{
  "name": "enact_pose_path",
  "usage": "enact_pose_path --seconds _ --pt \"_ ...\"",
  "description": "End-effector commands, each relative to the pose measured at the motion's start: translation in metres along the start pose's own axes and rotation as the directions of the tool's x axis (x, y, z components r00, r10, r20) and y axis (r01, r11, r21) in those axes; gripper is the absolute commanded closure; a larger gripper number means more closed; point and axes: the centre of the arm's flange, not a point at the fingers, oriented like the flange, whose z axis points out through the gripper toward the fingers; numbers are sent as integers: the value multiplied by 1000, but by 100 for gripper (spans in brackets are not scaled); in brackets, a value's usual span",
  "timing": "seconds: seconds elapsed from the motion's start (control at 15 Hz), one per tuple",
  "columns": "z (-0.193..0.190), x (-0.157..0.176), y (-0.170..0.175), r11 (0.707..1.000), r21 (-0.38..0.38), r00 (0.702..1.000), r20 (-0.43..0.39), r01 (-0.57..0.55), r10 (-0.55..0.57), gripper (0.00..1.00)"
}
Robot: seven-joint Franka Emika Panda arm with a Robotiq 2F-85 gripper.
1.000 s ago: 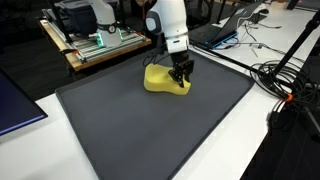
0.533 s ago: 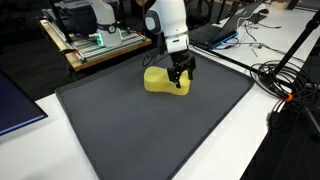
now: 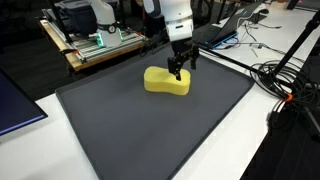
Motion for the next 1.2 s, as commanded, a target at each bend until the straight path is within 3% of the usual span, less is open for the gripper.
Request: enact_pose_path --seconds 0.0,0.2,0.4,0.8,1.13 --pt "-31 41 6 1000 -6 996 83 -22 22 0" --pt "-41 71 4 996 -54 982 172 -68 76 0" --pt "-43 89 3 992 -48 958 258 -113 121 0" --pt "-15 102 23 993 69 940 334 -93 64 0" --pt "19 101 51 981 177 952 305 -76 18 0"
